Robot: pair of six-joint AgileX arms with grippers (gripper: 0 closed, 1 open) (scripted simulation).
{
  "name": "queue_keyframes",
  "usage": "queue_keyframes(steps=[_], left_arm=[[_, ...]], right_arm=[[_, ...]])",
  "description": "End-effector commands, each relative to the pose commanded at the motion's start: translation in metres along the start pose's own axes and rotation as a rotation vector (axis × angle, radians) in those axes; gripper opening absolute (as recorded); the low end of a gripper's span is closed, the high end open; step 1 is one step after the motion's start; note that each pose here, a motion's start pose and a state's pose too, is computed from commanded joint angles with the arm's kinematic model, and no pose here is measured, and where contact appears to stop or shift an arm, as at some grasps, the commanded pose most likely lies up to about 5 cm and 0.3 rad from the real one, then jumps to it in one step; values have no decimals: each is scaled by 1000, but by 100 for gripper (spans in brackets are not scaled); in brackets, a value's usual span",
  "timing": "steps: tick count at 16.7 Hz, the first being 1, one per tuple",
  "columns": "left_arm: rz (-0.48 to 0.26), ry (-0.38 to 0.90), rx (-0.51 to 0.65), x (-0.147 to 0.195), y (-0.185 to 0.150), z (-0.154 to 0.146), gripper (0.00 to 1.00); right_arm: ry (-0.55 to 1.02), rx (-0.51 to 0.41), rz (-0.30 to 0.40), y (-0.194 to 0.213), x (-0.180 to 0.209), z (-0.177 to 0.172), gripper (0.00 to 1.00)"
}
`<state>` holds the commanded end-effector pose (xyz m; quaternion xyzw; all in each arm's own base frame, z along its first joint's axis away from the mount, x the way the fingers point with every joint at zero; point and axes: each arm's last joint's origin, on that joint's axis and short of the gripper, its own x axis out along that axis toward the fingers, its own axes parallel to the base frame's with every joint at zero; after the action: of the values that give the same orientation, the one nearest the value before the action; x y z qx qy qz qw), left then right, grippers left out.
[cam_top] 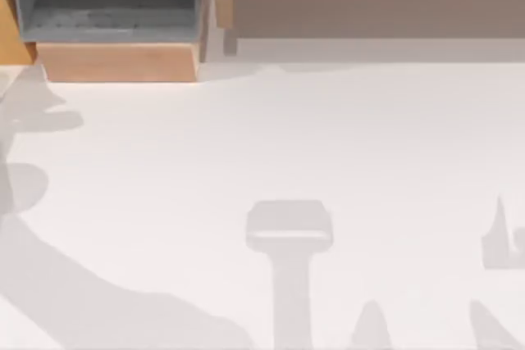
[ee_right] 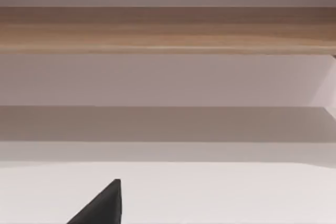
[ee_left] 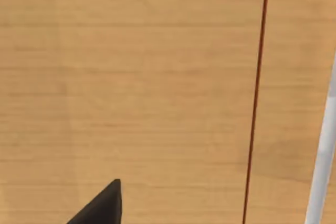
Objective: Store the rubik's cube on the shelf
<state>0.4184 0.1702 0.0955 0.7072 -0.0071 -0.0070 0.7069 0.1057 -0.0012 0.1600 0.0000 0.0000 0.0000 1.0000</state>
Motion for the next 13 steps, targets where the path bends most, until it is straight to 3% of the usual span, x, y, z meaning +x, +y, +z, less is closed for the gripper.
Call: queue_keyframes(steps=[7,13], left_arm=[[0,0,0,14,0,-1,100],[0,0,0,14,0,-1,55]], right_arm=[[0,0,0,0,0,0,100],[0,0,0,0,0,0,100]])
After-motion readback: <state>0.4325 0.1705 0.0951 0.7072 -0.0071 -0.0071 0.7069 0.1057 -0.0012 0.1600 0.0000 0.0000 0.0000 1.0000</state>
